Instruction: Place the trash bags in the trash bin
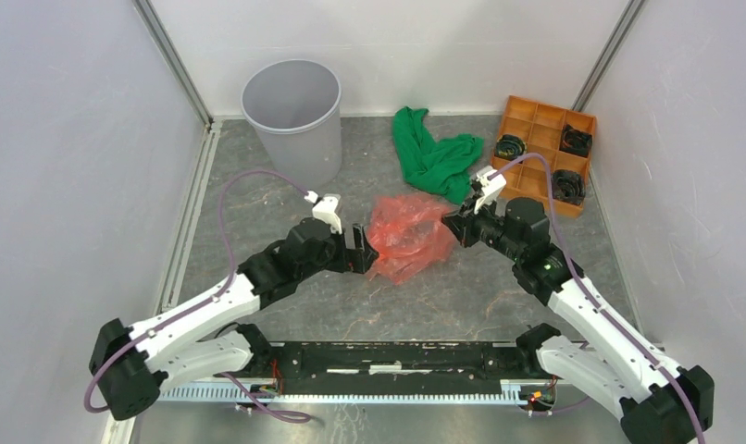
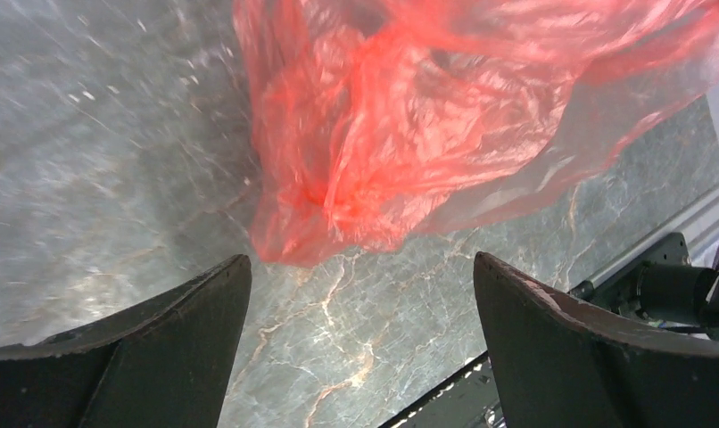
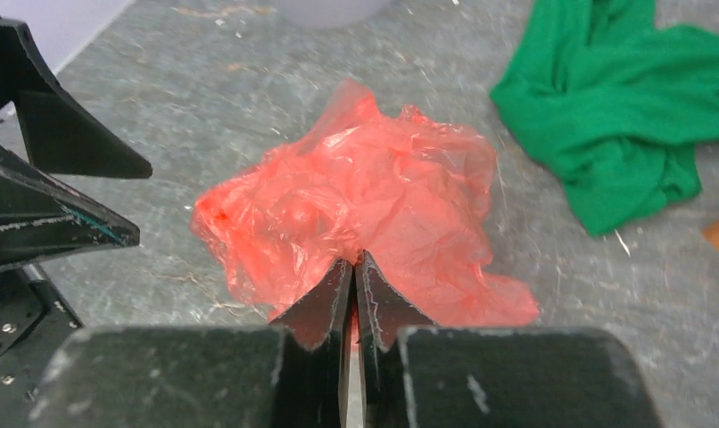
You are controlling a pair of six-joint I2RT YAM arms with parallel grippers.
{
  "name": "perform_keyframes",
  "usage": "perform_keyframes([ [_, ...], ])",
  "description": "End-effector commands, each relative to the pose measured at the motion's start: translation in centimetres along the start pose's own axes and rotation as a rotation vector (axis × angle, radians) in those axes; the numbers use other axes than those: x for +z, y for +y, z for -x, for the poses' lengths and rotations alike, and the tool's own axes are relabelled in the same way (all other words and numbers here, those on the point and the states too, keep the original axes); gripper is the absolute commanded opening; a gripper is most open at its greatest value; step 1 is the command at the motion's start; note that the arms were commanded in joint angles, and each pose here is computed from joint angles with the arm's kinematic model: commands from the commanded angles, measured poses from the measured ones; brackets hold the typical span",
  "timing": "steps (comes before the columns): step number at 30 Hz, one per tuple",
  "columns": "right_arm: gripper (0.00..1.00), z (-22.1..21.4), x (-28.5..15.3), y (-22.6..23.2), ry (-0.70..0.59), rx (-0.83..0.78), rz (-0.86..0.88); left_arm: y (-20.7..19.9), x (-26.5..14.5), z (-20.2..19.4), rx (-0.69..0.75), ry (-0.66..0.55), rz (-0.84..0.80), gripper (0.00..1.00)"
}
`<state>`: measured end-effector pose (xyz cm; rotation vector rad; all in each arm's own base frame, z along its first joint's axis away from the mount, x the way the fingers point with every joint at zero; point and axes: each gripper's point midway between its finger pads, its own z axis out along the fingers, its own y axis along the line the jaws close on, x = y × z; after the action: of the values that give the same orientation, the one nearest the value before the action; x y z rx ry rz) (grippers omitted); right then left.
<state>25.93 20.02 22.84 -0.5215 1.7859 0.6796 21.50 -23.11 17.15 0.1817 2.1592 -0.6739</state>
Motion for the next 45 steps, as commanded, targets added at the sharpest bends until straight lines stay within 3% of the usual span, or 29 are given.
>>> perform_keyframes([
  [1, 0.08, -0.7, -0.1, -1.3, 0.002, 0.033, -0.046, -2.6, 2.9, -1.1, -0.130, 0.028, -0.164, 1.00],
  [4, 0.09, -1.1, -0.5, -1.5, 0.016, 0.021, -0.059, -3.2, 5.0, -2.2, -0.144, 0.064, -0.202, 1.00],
  [7, 0.10, -1.0, -1.0, -1.9, 0.018, -0.002, -0.088, -2.3, 7.1, -2.8, -0.125, 0.087, -0.145, 0.91],
  [10, 0.11, -0.9, -1.5, -2.5, 0.020, -0.021, -0.121, -2.2, 8.7, -2.9, -0.096, 0.091, -0.133, 0.73],
  [17, 0.11, -1.6, -2.0, -2.4, 0.028, -0.031, -0.119, -2.0, 10.7, -3.6, -0.074, 0.113, -0.125, 0.42],
  [23, 0.11, -2.2, -1.9, -2.7, 0.043, -0.038, -0.130, -2.3, 10.7, -3.2, -0.066, 0.102, -0.137, 0.04],
  [31, 0.13, -2.5, -2.4, -3.4, 0.055, -0.062, -0.170, -2.5, 7.5, -2.6, -0.067, 0.091, -0.158, 0.02],
  [35, 0.20, -4.0, -3.5, -6.7, 0.119, -0.097, -0.350, -3.5, 3.7, -0.6, -0.010, 0.051, -0.215, 0.02],
  [37, 0.29, -4.7, -4.1, -7.6, 0.157, -0.099, -0.404, -3.4, 1.9, 0.4, 0.024, 0.025, -0.209, 0.02],
  [38, 0.40, -4.8, -4.1, -7.6, 0.172, -0.104, -0.405, -3.2, 1.0, 0.9, 0.037, 0.013, -0.201, 0.02],
  [40, 0.76, -4.4, -4.3, -7.2, 0.197, -0.132, -0.377, -3.3, -0.4, 1.7, 0.059, 0.002, -0.198, 0.02],
  [42, 0.90, -2.5, -4.8, -6.6, 0.194, -0.191, -0.348, -3.3, -1.4, 1.9, 0.076, 0.023, -0.195, 0.02],
  [45, 0.98, 1.2, -4.7, -3.6, 0.100, -0.233, -0.207, -3.9, -2.4, 2.4, 0.108, 0.037, -0.217, 0.02],
])
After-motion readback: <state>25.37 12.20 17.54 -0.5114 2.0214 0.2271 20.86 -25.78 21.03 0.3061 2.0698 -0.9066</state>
